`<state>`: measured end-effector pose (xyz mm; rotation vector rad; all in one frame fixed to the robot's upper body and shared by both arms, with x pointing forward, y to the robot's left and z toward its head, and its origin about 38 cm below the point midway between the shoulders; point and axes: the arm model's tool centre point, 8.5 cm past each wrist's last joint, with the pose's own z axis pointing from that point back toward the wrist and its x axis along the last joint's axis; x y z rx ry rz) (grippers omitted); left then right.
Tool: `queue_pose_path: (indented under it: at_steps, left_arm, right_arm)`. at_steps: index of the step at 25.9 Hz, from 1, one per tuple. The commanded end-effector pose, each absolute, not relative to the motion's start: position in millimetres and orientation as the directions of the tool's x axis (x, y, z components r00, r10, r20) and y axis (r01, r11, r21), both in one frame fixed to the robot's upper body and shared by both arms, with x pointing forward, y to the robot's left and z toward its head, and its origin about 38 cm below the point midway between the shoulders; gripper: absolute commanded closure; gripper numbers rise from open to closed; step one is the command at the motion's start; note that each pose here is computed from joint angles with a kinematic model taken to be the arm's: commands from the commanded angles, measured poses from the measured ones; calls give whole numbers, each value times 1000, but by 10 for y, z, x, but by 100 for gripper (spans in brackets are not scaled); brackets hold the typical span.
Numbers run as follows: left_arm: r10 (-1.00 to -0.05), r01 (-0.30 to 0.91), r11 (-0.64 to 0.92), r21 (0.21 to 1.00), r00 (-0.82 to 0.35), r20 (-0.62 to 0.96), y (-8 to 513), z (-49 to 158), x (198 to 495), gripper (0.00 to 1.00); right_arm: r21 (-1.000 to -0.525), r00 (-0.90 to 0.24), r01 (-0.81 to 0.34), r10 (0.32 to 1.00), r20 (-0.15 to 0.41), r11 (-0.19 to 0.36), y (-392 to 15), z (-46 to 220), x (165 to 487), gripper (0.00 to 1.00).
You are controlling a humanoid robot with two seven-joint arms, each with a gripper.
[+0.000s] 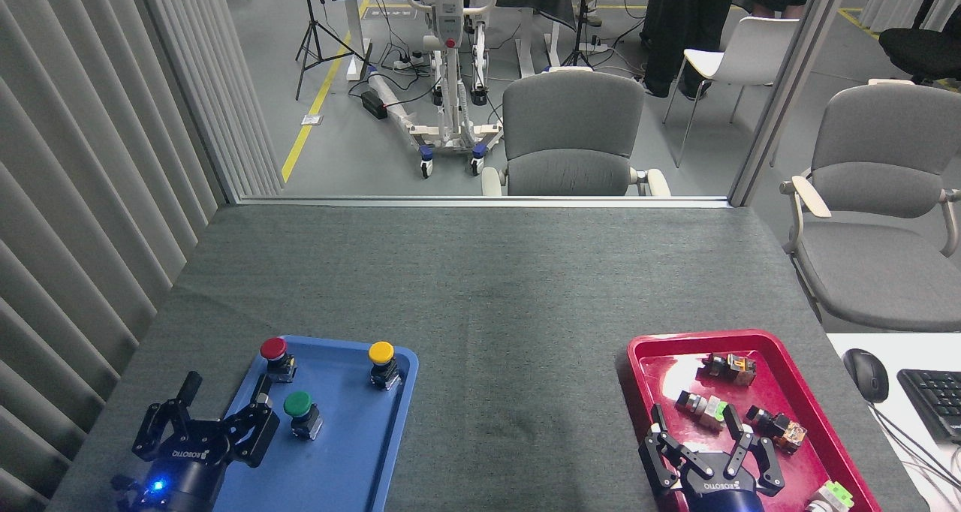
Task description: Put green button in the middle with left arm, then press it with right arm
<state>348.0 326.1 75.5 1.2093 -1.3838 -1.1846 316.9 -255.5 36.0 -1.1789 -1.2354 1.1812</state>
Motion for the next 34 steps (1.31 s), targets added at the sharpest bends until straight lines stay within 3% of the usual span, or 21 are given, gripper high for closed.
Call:
queue_pose_path:
  at_steps: [1, 13, 20, 25, 30, 31, 32, 33, 34]
  left_arm:
    - [-989, -52, 66, 996, -139, 58, 3249, 565, 3481, 0]
    - [-970, 142, -6, 990, -240, 29, 3068, -93, 3634, 1]
    - [-969, 189, -13, 982, -246, 35, 3049, -241, 3727, 1]
    - [-970, 181, -18, 983, -242, 27, 3047, -185, 3888, 2]
    - [-976, 221, -20, 975, -216, 29, 3107, -294, 3920, 4]
    - [-975, 223, -22, 974, -218, 28, 3101, -295, 3927, 9]
    - [-975, 221, -23, 975, -222, 27, 3090, -288, 3934, 27]
    - [-973, 227, -25, 974, -230, 29, 3086, -292, 3931, 59]
    - [-968, 232, -32, 972, -250, 28, 3045, -306, 3922, 82]
  right_arm:
    - [-999, -5, 6, 999, 44, 44, -2543, 365, 3174, 0]
    - [-998, 6, 9, 998, 56, 56, -2454, 344, 3189, 1]
    - [-998, -4, -6, 998, 59, 59, -2414, 292, 3185, 0]
    - [-998, -8, -4, 998, 65, 65, -2364, 297, 3194, 0]
    - [-999, -16, 8, 999, 48, 48, -2333, 331, 3231, 5]
    - [-999, -19, 8, 999, 42, 42, -2327, 331, 3231, 5]
    - [-999, -19, 8, 999, 40, 41, -2326, 331, 3231, 5]
    - [-999, -20, 8, 999, 41, 41, -2321, 330, 3230, 5]
    - [-999, -22, 8, 999, 39, 39, -2315, 330, 3230, 5]
